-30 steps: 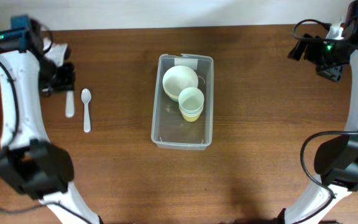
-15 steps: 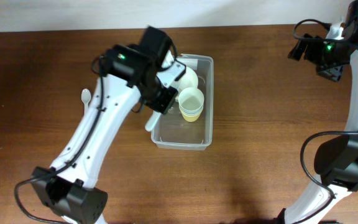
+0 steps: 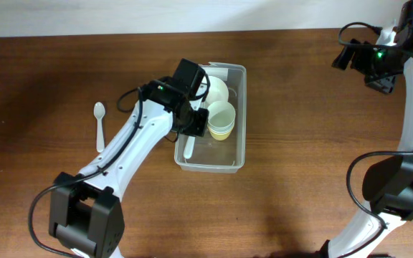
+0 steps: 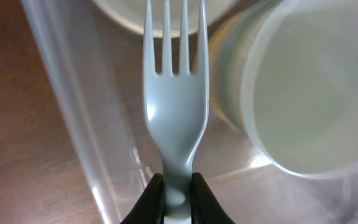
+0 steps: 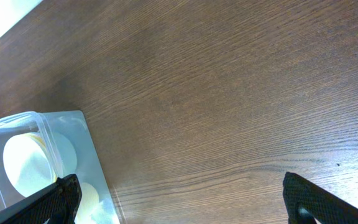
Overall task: Pack container
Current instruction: 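Carry the fork into the container and release it beside the cups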
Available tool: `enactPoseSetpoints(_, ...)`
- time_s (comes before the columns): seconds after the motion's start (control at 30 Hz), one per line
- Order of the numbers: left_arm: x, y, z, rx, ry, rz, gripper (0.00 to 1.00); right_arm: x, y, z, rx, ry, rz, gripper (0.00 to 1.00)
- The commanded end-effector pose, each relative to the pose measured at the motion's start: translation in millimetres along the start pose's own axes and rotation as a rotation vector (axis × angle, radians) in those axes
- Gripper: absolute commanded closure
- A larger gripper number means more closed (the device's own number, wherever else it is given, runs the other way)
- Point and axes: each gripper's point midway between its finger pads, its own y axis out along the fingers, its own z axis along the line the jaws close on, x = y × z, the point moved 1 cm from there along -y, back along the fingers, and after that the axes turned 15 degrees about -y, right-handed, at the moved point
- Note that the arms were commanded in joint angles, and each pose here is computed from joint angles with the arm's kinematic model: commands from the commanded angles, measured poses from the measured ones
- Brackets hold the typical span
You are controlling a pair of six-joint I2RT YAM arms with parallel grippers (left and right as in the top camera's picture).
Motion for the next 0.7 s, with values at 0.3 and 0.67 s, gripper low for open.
enactPoseSetpoints(0.3,11,-8,13,0.061,-0.100,-0.067,0.46,2,-3,-1,-0.008,-0.003,-0.012,0.01)
enactPoseSetpoints(0.67,43,-120,190,0.228,-0.528,-0.276,0.08,2,-3,-1,-0.008,-0.003,-0.012,0.01)
